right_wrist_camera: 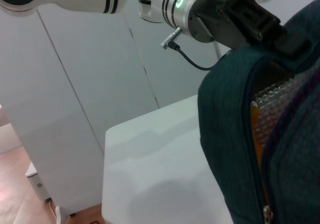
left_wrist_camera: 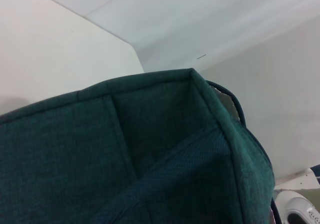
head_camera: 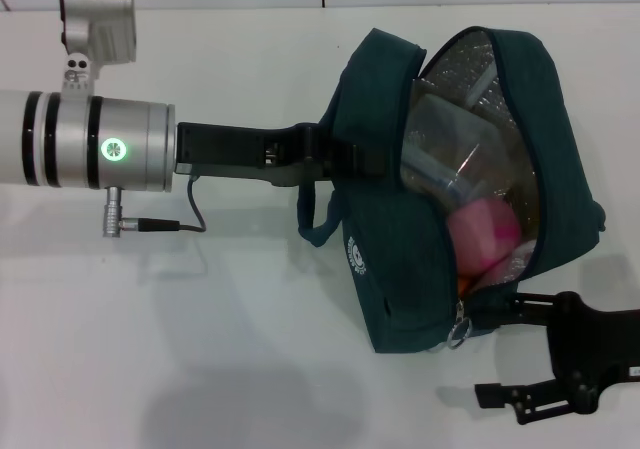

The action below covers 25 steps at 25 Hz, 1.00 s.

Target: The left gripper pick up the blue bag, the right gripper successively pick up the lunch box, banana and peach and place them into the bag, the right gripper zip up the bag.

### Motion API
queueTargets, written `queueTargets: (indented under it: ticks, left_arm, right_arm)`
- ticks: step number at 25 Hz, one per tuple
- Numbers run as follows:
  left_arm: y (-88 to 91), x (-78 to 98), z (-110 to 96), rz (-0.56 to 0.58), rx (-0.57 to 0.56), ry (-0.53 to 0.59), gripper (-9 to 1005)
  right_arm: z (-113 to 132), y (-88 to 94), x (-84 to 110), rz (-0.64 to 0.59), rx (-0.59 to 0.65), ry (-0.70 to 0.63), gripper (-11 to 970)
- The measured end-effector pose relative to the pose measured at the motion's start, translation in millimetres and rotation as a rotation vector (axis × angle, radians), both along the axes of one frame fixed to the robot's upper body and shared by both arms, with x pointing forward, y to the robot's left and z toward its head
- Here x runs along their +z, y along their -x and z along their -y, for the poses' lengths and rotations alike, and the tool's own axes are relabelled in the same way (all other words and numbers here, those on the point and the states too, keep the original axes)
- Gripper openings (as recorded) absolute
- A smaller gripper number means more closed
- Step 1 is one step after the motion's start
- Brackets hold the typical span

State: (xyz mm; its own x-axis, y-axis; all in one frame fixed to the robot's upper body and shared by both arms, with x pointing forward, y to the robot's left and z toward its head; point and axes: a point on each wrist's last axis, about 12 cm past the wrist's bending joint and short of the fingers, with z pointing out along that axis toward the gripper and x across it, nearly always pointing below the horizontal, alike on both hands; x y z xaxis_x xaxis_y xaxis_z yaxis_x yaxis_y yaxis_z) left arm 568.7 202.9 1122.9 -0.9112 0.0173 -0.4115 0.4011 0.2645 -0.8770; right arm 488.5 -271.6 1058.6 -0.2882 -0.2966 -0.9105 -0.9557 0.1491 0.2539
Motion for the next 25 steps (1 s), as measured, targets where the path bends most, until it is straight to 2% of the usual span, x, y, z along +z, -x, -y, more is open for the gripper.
queueTargets:
  ticks: [10, 18, 25]
  left_arm:
    - [-0.8, 0.5, 0.8, 0.002, -0.001, -0.002, 51]
    - [-0.4, 0.0, 0.3, 0.001, 0.001, -0.002, 51]
    - [0.7, -1.3, -0.8, -0.003, 0.004, -0.002, 51]
  right_arm:
    - [-13.4, -6.4, -7.2, -0.019, 0.003, 0.003, 872]
    - [-33.6, -6.9, -5.1, -0.018, 0.091, -0.014, 860]
    - [-29.7, -8.0, -7.3, -0.013, 0.065, 0.003, 850]
